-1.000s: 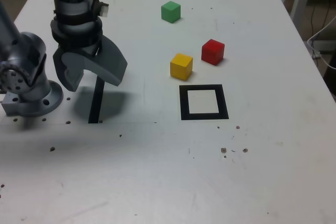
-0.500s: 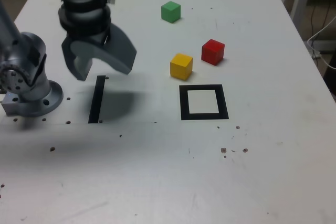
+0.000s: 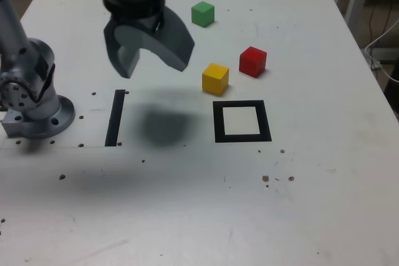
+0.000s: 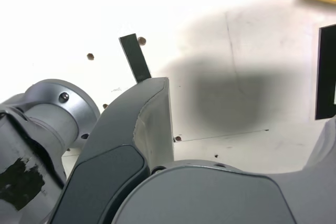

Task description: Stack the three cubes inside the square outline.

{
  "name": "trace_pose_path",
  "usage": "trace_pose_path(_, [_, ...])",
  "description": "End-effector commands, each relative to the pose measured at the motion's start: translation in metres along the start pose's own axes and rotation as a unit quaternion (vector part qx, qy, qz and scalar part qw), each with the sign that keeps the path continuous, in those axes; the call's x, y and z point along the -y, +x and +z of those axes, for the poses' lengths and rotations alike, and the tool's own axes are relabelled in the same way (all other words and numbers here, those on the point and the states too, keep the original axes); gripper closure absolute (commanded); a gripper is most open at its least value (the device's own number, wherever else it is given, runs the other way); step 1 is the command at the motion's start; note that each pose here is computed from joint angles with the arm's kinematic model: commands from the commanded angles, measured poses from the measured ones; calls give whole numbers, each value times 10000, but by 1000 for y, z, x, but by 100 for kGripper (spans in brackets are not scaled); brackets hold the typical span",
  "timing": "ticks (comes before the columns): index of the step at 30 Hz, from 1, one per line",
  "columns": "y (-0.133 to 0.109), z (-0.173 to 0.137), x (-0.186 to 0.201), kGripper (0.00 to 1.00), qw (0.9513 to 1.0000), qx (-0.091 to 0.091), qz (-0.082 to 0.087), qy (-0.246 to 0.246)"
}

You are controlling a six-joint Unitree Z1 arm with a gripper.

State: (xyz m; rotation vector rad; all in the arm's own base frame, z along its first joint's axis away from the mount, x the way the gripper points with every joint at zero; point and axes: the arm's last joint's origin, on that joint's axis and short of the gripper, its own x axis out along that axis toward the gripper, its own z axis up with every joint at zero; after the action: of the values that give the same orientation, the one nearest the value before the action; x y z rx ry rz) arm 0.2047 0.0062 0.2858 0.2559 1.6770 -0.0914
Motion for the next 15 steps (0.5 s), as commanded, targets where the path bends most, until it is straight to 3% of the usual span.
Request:
trace_pose_path(1, [0, 9, -6, 1, 10000, -32, -3, 63])
trace_pose_path(7, [2, 27, -24, 1, 9996, -96, 68, 238])
trace_pose_path(15, [4, 56, -56, 1, 9975, -234, 314, 591])
